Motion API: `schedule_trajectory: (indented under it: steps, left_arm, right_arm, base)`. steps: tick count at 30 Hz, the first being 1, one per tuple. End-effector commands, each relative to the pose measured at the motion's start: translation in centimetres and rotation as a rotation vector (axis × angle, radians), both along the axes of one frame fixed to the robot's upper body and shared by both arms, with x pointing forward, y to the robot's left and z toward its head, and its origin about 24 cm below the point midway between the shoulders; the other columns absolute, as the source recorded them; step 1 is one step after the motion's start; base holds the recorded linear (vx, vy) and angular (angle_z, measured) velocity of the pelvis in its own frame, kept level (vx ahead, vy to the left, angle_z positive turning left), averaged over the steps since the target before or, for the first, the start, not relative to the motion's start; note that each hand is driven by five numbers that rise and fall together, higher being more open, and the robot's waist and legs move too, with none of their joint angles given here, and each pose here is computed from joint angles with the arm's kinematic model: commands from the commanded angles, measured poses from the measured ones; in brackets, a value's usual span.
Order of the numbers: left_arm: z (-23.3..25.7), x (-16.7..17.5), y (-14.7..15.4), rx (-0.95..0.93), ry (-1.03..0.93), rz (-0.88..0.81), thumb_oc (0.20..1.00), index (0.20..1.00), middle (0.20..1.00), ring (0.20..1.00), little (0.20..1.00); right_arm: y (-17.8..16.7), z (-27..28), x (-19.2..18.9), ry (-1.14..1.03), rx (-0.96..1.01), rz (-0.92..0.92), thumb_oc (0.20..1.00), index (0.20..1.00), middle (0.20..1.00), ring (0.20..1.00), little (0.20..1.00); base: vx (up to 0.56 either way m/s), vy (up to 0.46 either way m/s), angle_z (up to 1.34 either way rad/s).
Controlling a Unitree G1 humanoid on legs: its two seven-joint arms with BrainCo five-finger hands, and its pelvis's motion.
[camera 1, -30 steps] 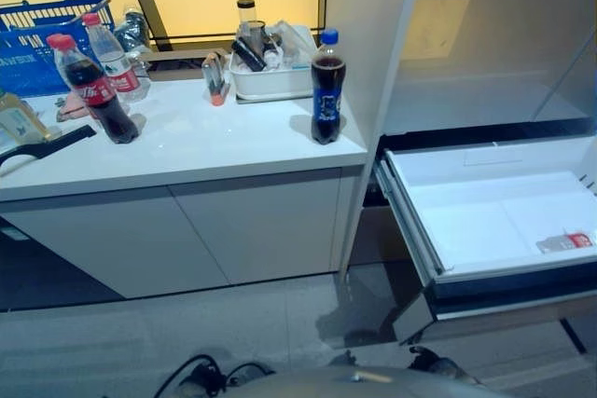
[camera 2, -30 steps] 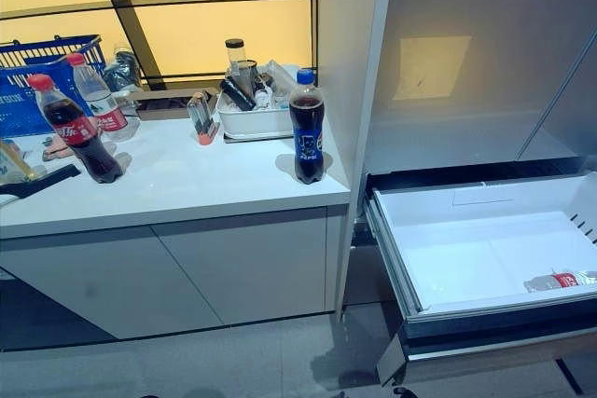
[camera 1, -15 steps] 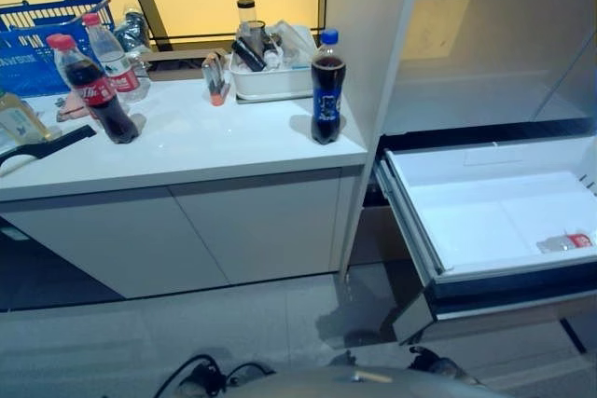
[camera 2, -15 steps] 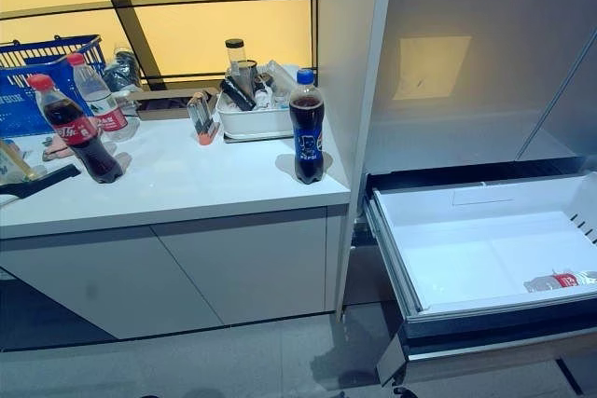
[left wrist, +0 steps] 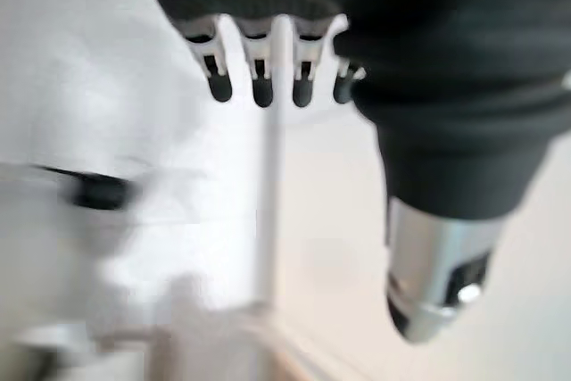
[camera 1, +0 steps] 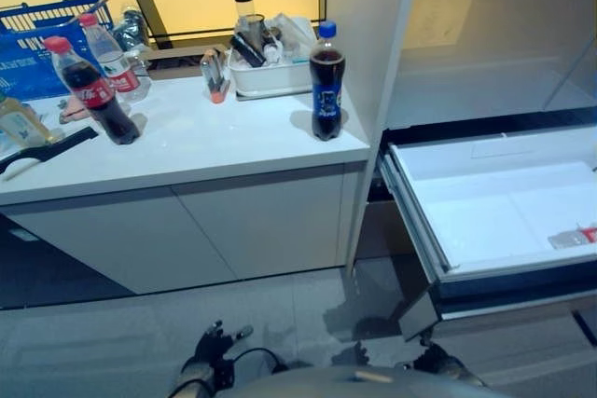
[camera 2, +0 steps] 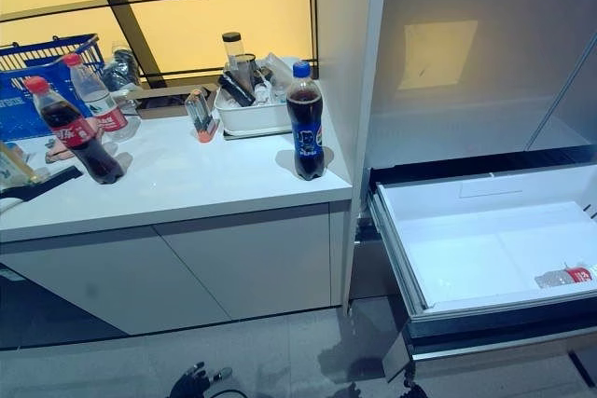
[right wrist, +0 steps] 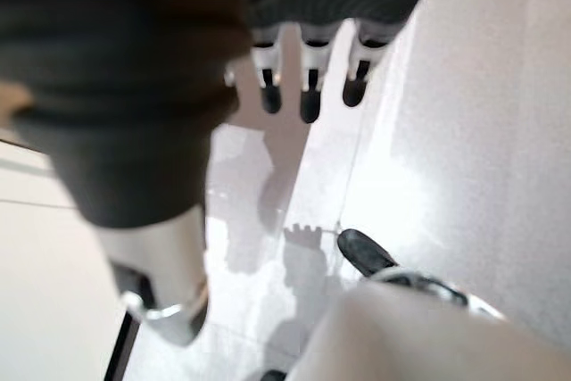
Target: Take the drinks into the refrigerator
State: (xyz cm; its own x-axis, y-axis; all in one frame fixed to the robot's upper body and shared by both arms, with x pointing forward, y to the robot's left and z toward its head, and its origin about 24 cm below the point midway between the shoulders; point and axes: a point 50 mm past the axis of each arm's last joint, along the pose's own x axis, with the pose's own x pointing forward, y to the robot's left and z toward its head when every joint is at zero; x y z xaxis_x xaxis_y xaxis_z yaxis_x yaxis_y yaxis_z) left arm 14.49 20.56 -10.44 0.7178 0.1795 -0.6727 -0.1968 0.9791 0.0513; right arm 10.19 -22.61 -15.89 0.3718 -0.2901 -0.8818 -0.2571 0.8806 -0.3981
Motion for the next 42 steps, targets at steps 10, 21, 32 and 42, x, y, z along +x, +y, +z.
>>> schedule_trajectory:
  steps: [10, 21, 32, 42]
  left_arm:
    - [11.4, 6.2, 2.4, 0.000, -0.586, 0.020, 1.000, 1.000, 1.000, 1.000, 1.000]
    - [19.8, 8.7, 2.7, 0.063, -0.927, -0.052, 1.000, 1.000, 1.000, 1.000, 1.000]
    - [24.9, 13.0, 2.7, 0.120, -1.085, -0.094, 1.000, 1.000, 1.000, 1.000, 1.000]
    - [29.0, 16.9, 3.3, 0.176, -1.145, -0.094, 1.000, 1.000, 1.000, 1.000, 1.000]
  right_arm:
    - [0.7, 0.4, 2.5, -0.053, 0.043, -0.044, 1.000, 1.000, 1.000, 1.000, 1.000]
    - [1.0, 0.1, 1.8, -0.007, 0.055, -0.020, 1.000, 1.000, 1.000, 1.000, 1.000]
    - [1.0, 0.0, 1.6, 0.016, 0.053, 0.023, 1.000, 1.000, 1.000, 1.000, 1.000]
    - [0.9, -0.1, 0.9, 0.030, 0.040, 0.050, 1.000, 1.000, 1.000, 1.000, 1.000]
  base:
    - [0.00, 0.000, 0.00]
    - [0.00, 0.000, 0.00]
    - [0.00, 0.000, 0.00]
    - [0.00, -0.001, 0.00]
